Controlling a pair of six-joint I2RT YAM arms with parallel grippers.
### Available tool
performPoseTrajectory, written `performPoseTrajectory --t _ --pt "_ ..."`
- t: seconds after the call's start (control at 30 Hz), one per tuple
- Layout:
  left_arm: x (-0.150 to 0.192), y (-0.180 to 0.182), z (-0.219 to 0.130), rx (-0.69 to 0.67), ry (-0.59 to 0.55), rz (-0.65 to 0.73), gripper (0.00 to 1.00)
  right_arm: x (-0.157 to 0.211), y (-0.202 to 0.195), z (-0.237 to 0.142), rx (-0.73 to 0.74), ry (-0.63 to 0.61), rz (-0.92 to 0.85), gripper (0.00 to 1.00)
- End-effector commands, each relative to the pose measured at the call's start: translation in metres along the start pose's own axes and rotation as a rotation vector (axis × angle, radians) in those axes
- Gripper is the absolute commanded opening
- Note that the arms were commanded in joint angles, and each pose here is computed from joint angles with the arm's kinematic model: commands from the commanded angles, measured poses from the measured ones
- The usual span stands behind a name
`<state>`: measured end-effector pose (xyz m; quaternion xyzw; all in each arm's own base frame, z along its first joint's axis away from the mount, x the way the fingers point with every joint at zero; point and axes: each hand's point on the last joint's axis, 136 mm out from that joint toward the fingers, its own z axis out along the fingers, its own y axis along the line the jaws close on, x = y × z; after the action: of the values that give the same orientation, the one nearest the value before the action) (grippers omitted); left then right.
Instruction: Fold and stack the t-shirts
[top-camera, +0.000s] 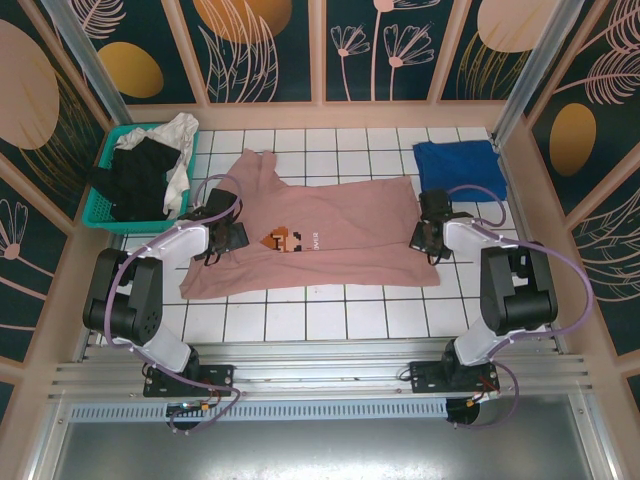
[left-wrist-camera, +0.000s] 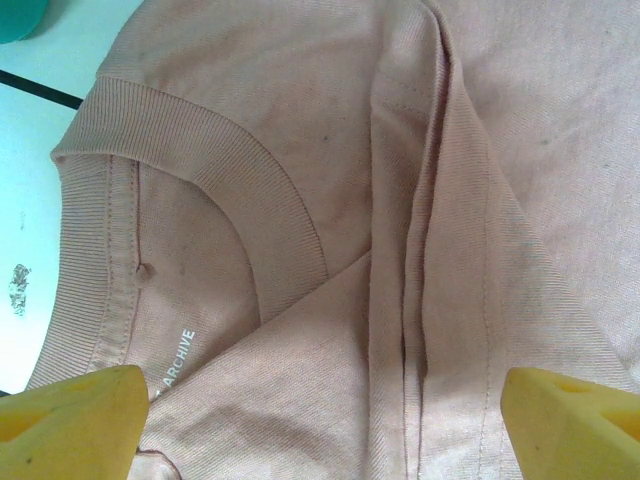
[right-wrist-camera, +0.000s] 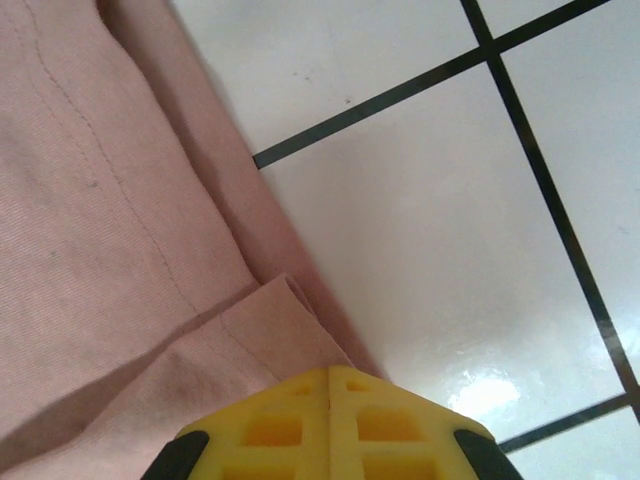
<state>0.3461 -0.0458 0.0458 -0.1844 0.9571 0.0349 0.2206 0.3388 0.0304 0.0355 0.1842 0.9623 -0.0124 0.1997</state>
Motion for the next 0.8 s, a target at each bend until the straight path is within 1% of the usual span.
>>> performPoseTrajectory --t 0.0,0.13,0.27,0.33,0.37,0.4,0.5,0.63,0.67,0.77 --pt "-0.006 0.006 -0.005 -0.024 -0.017 0.012 0.91 -0.014 -0.006 -0.021 0.017 -0.048 0.009 0.0" --pt "-0.009 0.006 -0.009 -0.018 -0.025 0.011 0.91 -0.014 -0.008 -0.03 0.007 -0.06 0.017 0.0" --pt "-0.01 0.005 -0.014 -0.006 -0.034 0.01 0.9 -0.015 -0.006 -0.043 -0.024 -0.076 0.028 0.0" --pt "-0.013 0.004 -0.016 0.002 -0.046 0.004 0.9 -0.014 -0.003 -0.044 -0.047 -0.076 0.027 0.0" --pt "-0.013 0.004 -0.017 0.005 -0.047 0.006 0.9 -0.011 0.0 -0.04 -0.064 -0.063 0.018 0.12" --pt "-0.013 0.004 -0.017 0.006 -0.046 0.006 0.9 -0.006 0.002 -0.033 -0.072 -0.044 0.009 0.21" --pt "-0.011 0.002 -0.015 0.011 -0.038 0.01 0.9 0.005 0.007 -0.013 -0.082 0.01 -0.006 0.36" --pt "-0.009 0.005 -0.015 0.006 -0.038 0.008 0.9 0.008 0.006 0.002 -0.062 0.033 -0.012 0.39" --pt "-0.009 0.006 -0.016 0.006 -0.039 0.006 0.9 0.007 0.005 0.004 -0.055 0.032 -0.014 0.38" --pt "-0.009 0.007 -0.016 0.004 -0.043 0.004 0.9 0.007 0.004 0.007 -0.053 0.033 -0.013 0.3"
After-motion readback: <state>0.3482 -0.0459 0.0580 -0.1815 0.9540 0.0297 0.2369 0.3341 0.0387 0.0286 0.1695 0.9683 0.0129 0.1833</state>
